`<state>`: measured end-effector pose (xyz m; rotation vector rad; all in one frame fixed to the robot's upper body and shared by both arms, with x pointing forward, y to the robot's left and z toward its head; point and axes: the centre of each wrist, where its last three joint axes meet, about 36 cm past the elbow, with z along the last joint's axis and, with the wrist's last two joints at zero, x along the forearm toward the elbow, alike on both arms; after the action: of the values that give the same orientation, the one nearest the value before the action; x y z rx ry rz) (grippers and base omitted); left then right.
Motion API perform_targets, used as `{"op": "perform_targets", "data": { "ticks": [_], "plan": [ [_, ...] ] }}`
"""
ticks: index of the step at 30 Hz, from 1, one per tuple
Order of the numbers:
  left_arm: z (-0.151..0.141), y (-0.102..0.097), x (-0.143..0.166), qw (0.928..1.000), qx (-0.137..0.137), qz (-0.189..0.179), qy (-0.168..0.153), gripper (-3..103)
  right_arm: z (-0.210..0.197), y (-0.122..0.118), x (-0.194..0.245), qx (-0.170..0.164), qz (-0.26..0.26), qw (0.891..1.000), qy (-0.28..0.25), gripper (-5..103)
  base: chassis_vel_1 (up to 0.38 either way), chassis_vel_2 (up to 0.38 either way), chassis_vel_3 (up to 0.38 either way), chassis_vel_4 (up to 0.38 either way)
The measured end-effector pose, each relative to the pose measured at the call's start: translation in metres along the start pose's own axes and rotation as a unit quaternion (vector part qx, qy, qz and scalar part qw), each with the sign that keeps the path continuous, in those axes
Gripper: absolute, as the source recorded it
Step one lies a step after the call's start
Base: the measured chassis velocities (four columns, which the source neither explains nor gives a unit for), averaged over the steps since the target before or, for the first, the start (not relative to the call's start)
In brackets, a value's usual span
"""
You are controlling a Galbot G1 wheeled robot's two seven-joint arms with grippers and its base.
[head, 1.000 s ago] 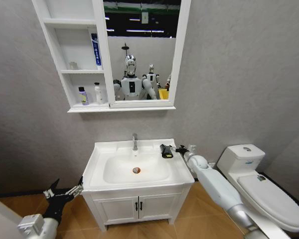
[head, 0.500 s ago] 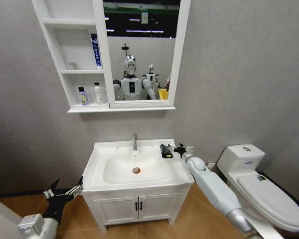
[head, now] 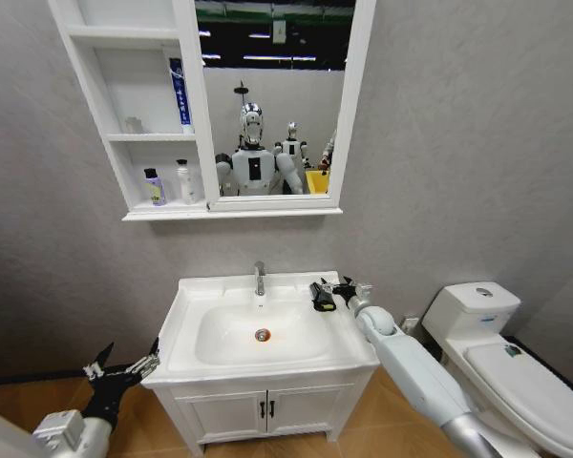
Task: Move facial cleanser and shampoo from washbasin to cabinet, then wipe washbasin with towel.
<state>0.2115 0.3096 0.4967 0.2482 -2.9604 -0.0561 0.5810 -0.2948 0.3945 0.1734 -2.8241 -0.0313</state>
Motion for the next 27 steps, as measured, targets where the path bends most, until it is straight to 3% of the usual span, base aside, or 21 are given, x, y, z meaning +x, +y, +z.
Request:
{"op": "perform_targets", "data": {
  "ticks": [6, 15, 27],
  "plan": [
    [0.000, 0.000, 0.000, 1.0000, 0.000, 0.000, 0.000, 100, 0.007, 0.012, -0.032, -0.030, -0.003, 0.997, 0.069, 100, 0.000, 0.000, 0.000, 0.000],
    [0.000, 0.000, 0.000, 1.0000, 0.000, 0.000, 0.000, 100, 0.023, 0.039, -0.059, -0.044, -0.002, 0.992, 0.117, 100, 0.000, 0.000, 0.000, 0.000],
    [0.000, 0.000, 0.000, 1.0000, 0.000, 0.000, 0.000, 100, 0.027, 0.025, -0.060, -0.015, 0.029, 0.993, 0.114, 100, 0.000, 0.000, 0.000, 0.000]
  ]
}}
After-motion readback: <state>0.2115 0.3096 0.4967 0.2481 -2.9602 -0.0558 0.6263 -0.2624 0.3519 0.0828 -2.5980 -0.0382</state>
